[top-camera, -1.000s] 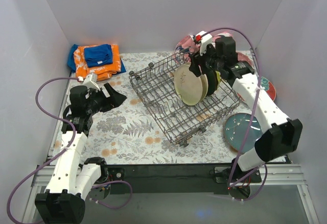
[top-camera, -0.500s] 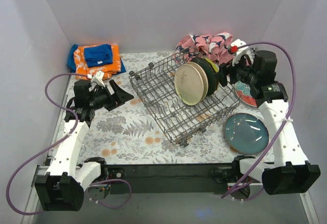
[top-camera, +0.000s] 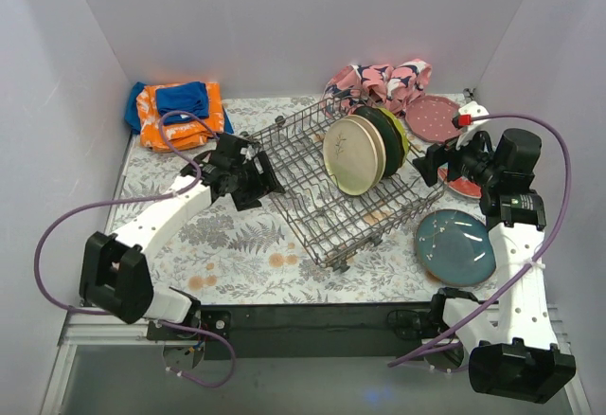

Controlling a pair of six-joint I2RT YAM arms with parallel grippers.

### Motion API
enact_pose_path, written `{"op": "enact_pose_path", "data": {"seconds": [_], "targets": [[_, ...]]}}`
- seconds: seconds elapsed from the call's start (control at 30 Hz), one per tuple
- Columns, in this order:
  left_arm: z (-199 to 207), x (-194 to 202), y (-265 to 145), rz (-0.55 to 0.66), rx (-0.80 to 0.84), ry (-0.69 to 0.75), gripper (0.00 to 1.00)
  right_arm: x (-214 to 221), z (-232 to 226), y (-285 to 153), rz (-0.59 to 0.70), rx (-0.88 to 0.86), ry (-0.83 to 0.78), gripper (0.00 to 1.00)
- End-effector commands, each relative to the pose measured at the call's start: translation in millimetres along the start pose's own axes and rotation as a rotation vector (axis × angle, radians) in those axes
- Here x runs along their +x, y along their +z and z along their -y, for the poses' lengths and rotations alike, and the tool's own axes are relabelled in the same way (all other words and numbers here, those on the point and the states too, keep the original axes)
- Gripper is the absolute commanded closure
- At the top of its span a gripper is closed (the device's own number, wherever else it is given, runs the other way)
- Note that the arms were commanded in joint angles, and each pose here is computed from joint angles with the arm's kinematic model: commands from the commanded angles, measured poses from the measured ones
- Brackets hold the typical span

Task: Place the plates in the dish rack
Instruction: Move the dish rack

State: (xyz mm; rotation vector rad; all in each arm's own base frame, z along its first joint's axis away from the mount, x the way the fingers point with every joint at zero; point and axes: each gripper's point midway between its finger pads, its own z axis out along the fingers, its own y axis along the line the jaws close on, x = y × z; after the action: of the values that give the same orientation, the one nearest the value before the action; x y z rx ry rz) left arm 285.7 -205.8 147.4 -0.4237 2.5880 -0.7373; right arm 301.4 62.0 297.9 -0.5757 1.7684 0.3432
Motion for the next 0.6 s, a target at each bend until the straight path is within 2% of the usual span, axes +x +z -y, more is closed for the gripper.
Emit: {"op": "enact_pose_path", "data": {"seconds": [0.0, 0.2, 0.33, 0.57], "targets": [[-21.7, -10.6, 11.1, 0.075, -0.245, -0.031, 0.26, 1.4, 4.3, 0.7, 0.026, 0.022, -0.001, 0.02], [-23.4, -11.4, 40.5, 0.064, -0.34, -0.015, 0.28, 8.8, 4.9, 2.6, 0.018, 0.021, 0.022, 0.02], [-31.3, -20.7, 55.0, 0.079, -0.41, 0.013, 0.37, 13.1, 5.4, 4.3, 0.012, 0.018, 0.035, 0.02], [-50.3, -35.0, 69.5, 0.112, -0.541, 0.064, 0.46, 26.4, 11.9, 8.2, -0.02, 0.035, 0.059, 0.02]]}}
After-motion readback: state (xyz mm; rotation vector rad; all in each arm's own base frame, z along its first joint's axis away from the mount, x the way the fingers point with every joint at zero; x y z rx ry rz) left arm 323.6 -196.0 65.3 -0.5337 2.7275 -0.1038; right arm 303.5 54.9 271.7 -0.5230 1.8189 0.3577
